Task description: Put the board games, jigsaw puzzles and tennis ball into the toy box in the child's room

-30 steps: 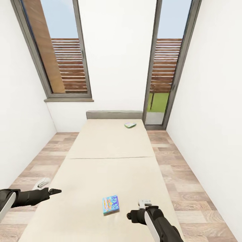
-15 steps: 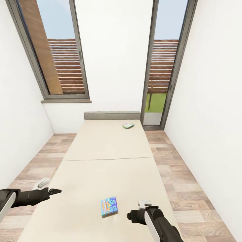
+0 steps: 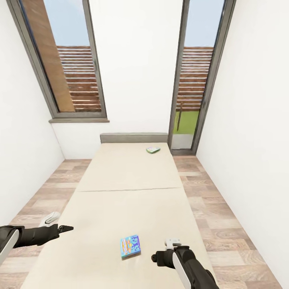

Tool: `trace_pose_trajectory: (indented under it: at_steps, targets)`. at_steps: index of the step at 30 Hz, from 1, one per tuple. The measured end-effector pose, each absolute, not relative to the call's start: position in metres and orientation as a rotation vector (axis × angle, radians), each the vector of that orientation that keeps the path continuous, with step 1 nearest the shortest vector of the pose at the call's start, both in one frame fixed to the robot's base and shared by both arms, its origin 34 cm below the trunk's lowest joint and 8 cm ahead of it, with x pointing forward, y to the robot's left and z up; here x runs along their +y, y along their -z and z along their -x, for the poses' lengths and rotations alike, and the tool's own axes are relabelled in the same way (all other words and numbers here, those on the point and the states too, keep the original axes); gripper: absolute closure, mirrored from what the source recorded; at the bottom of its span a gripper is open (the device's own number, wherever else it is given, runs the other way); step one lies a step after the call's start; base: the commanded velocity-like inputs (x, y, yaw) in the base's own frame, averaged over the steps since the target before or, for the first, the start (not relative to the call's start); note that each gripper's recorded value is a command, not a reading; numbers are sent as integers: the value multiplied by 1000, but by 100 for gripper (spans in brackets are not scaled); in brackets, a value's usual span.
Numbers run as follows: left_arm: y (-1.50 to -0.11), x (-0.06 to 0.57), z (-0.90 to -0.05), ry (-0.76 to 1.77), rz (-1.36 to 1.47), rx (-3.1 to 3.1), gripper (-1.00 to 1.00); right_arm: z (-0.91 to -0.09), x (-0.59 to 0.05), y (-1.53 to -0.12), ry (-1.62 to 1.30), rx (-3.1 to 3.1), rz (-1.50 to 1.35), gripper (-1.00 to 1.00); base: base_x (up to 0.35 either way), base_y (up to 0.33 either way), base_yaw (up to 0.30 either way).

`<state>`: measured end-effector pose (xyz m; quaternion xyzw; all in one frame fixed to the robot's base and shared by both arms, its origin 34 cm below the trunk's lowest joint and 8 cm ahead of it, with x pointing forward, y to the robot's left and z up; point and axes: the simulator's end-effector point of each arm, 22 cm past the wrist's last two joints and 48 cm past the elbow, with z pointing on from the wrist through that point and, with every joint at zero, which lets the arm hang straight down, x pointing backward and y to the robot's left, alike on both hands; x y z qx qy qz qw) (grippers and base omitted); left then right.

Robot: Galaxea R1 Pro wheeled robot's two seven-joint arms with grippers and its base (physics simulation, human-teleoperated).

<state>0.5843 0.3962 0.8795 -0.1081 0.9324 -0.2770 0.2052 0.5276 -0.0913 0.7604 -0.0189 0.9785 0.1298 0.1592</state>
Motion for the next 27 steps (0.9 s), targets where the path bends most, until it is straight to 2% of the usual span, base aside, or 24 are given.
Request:
trace_pose_trajectory:
  at_steps: [10, 18, 27]
  targets:
    - [-871, 393, -582, 770, 302, 2620, -100, -524, -91, -754, -373, 2811, 51, -100, 0, 0, 0]
    - [-853, 356, -580, 830, 295, 2638, -100, -533, -91, -760, -380, 2790, 42, -100, 0, 0, 0]
    - [-834, 340, -580, 793, 313, 2677, -100, -556, -92, -789, -401, 2735, 33, -100, 0, 0, 0]
